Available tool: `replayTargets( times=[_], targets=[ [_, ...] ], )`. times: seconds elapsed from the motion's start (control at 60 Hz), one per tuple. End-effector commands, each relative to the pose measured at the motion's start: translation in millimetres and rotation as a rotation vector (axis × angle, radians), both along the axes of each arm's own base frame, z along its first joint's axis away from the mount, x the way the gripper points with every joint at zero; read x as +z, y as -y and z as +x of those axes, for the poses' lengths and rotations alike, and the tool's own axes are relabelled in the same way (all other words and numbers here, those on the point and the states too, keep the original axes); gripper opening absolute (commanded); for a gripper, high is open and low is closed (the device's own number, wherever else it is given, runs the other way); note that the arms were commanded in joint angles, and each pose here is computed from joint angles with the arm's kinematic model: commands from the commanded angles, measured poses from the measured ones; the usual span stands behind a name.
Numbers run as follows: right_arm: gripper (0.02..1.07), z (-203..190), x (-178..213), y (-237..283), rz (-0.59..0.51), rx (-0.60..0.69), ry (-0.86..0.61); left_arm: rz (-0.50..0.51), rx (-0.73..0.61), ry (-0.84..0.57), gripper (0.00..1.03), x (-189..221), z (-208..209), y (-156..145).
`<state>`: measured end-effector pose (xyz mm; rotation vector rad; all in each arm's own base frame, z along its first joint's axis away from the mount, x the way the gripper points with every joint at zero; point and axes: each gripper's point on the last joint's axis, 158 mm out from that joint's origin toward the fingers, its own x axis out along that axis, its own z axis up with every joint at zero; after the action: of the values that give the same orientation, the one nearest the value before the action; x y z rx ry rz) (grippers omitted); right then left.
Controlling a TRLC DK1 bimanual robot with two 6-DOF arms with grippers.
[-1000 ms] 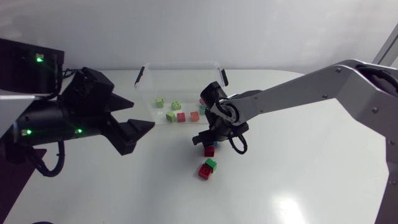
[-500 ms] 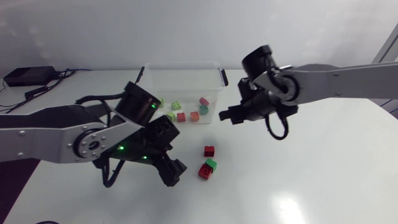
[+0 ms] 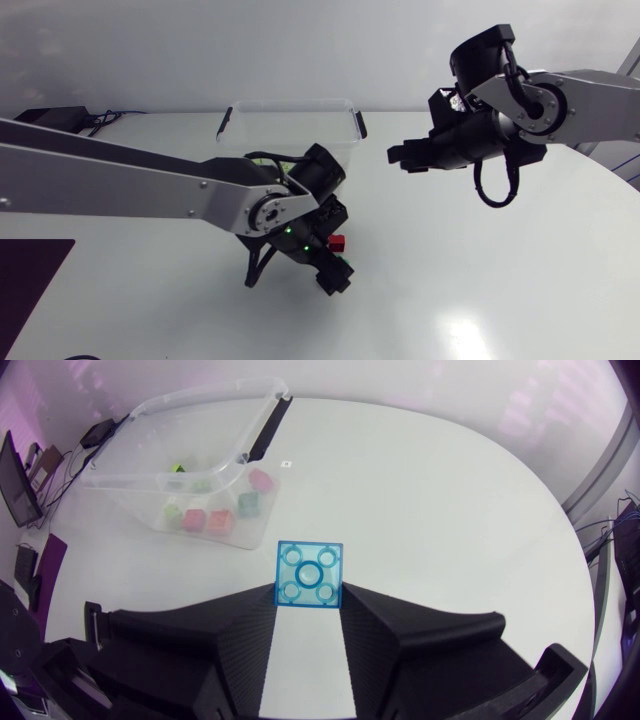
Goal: Place the duplo bricks in the container
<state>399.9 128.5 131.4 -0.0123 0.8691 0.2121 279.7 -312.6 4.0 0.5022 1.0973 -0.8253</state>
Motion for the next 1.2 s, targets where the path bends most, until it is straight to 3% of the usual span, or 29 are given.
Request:
replayTargets(
  times=[0.0, 0.3, 0.367, 0.417, 0.467, 0.5, 0.517, 0.783, 1.083, 1.183],
  targets=[
    [0.30, -3, 3, 6, 0.001, 0.002, -0.003, 0.046, 0.041, -0.050, 0.91, -16, -1, 2],
    [0.30, 9, 30, 9, 0.032, -0.004, 0.035, 0.118, 0.063, -0.127, 0.87, -36, -6, 7],
    [0.30, 14, 42, 4, 0.043, 0.004, 0.057, 0.114, 0.071, -0.129, 0.79, -36, -3, 9],
    [0.30, 18, 50, -1, 0.053, 0.007, 0.068, 0.117, 0.077, -0.134, 0.66, -38, -2, 9],
    [0.30, 23, 57, -9, 0.063, 0.014, 0.081, 0.124, 0.074, -0.140, 0.44, -41, -5, 9],
    [0.30, 26, 61, -15, 0.070, 0.020, 0.085, 0.129, 0.073, -0.143, 0.23, -43, -7, 8],
    [0.30, 28, 63, -17, 0.072, 0.022, 0.087, 0.130, 0.073, -0.144, 0.19, -43, -7, 8],
    [0.30, 62, 72, -65, 0.120, 0.080, 0.112, 0.138, 0.056, -0.146, 0.15, -32, -25, -12],
    [0.32, 96, 51, -129, 0.132, 0.159, 0.122, 0.042, 0.113, -0.031, 0.15, 42, -8, -60],
    [0.50, 106, 34, -147, 0.115, 0.181, 0.102, -0.004, 0.153, 0.049, 0.15, 74, 10, -76]
  ],
)
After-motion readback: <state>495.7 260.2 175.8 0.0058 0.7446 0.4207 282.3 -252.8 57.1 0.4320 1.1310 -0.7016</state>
